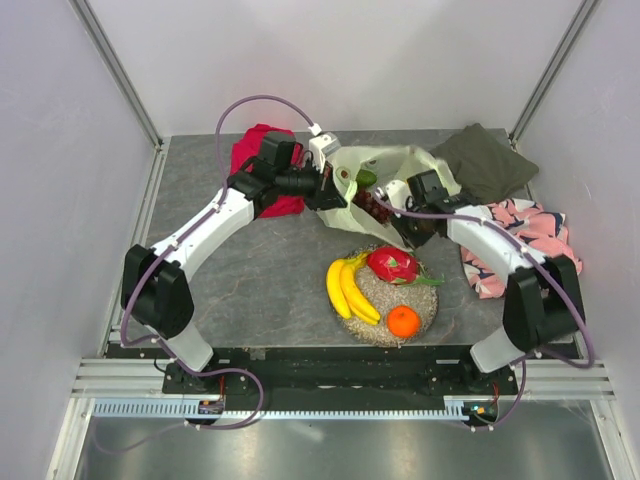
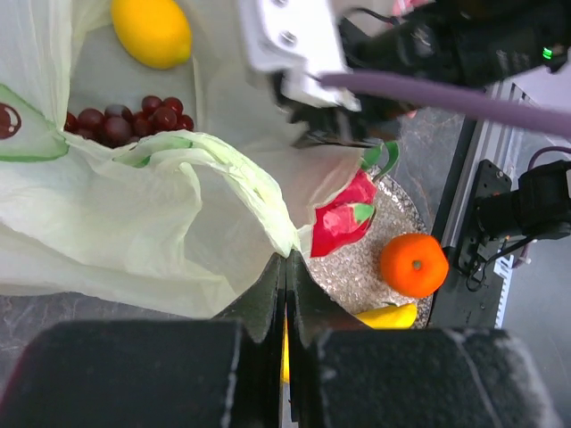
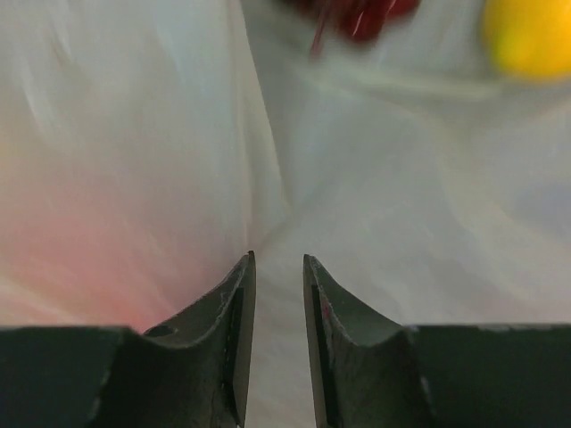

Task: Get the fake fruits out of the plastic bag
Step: Take out the fake fruit from the plastic bag.

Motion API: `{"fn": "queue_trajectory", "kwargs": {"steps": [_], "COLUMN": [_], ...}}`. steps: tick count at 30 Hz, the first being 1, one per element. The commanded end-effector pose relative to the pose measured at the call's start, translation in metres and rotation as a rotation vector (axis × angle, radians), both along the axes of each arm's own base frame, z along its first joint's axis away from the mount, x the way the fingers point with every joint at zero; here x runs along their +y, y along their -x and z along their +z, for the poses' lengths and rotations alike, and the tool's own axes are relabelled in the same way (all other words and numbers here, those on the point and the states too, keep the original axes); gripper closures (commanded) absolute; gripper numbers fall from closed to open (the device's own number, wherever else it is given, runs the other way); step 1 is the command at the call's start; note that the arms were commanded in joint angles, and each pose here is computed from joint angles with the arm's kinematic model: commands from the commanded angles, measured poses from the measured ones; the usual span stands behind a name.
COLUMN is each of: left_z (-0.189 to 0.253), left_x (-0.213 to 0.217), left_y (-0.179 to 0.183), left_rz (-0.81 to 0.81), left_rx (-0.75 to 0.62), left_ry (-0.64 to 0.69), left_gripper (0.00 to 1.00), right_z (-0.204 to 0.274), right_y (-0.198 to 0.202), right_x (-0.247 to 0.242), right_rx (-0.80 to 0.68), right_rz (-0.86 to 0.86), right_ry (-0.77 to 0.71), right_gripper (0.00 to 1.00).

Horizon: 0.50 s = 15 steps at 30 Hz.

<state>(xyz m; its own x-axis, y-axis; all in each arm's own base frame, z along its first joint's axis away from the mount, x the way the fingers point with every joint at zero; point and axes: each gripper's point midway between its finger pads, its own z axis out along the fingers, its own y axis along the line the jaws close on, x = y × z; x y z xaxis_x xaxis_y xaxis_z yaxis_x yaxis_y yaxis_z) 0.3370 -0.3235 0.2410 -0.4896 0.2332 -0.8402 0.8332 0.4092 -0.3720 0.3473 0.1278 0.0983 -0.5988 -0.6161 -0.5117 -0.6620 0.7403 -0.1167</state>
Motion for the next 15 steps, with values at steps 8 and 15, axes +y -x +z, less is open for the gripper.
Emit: {"fn": "queue_trajectory", "kwargs": {"steps": [8, 15], "left_z": [0.009, 0.012], "left_x": [-0.012, -0.012], "left_y": [0.003, 0.006], "left_rz": [-0.042, -0.044], "left_rx": [0.014, 0.001], "left_ry": [0.048, 0.043], "left_gripper": [0.98, 0.98], "right_z": [0.07, 0.037], "right_y": [-0.095, -0.157], "right_x": [0.008, -0.018], "right_rx": [-0.274, -0.284], "right_rz": [-0.096, -0.244], "right_ry": [-0.04, 0.047], "right_gripper": [0.52, 0.41]}}
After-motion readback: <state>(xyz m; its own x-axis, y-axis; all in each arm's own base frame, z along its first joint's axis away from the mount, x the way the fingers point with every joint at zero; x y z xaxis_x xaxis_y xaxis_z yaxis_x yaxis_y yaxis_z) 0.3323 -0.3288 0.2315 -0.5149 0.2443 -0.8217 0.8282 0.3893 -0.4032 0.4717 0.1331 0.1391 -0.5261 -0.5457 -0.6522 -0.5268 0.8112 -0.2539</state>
